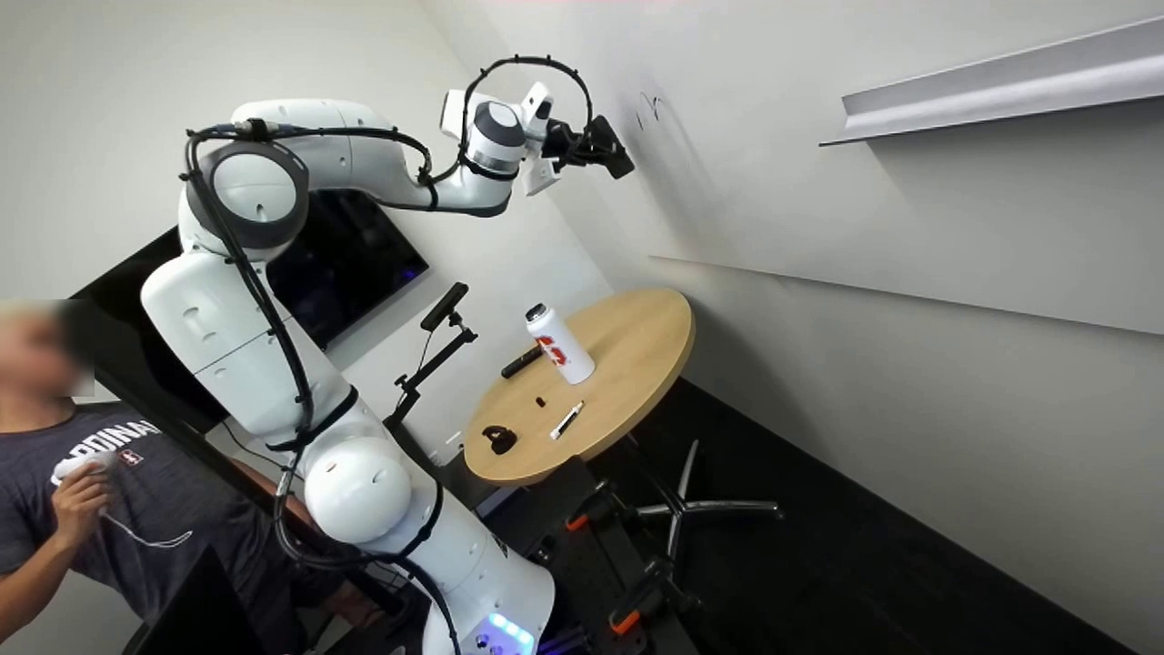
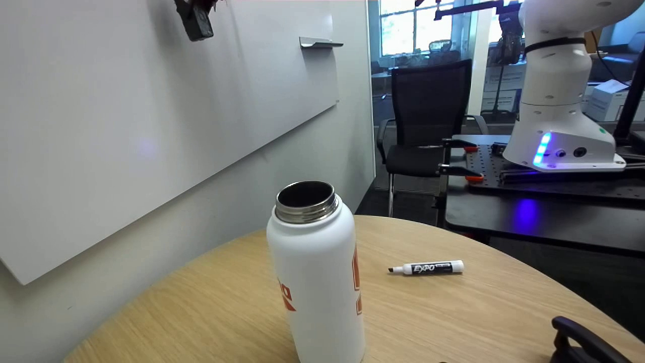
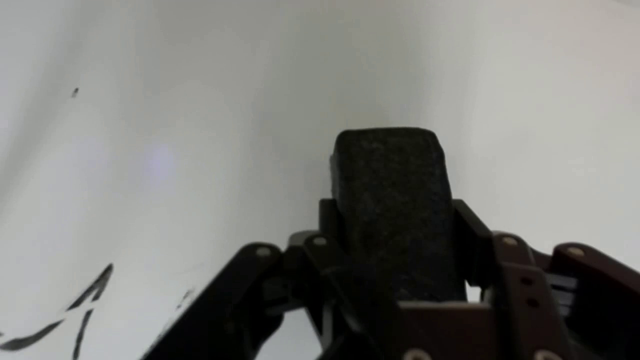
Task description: Pick up the eraser and rub it on the white board. Pick up the lid from the table and put it on the white bottle.
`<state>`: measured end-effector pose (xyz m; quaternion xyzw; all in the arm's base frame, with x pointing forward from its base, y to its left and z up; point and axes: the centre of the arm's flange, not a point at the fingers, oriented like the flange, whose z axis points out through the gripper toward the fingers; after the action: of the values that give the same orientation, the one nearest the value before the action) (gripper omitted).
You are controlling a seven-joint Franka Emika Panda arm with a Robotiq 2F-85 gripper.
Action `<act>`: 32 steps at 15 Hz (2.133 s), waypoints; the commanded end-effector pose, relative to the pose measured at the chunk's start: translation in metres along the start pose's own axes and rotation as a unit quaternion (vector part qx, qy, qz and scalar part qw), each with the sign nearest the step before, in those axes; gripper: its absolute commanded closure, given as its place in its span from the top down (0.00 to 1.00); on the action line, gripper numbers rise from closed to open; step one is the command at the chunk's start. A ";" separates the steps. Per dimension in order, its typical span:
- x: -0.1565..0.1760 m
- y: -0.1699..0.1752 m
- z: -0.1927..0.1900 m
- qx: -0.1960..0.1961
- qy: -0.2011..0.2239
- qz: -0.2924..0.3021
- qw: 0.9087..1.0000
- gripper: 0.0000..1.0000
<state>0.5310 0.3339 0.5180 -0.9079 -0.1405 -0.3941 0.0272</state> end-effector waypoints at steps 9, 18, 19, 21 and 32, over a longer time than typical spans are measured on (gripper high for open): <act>0.036 0.138 0.008 -0.176 0.056 0.125 0.975 0.31; 0.005 0.174 -0.010 -0.218 0.032 0.165 0.961 0.31; 0.001 0.166 -0.010 -0.203 0.028 0.157 0.966 0.31; -0.007 0.145 -0.012 -0.165 0.025 0.130 0.977 0.31; -0.040 0.054 -0.011 -0.039 -0.059 -0.006 0.997 0.31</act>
<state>0.5348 0.2714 0.4843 -0.9239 -0.0940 -0.3708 -0.0033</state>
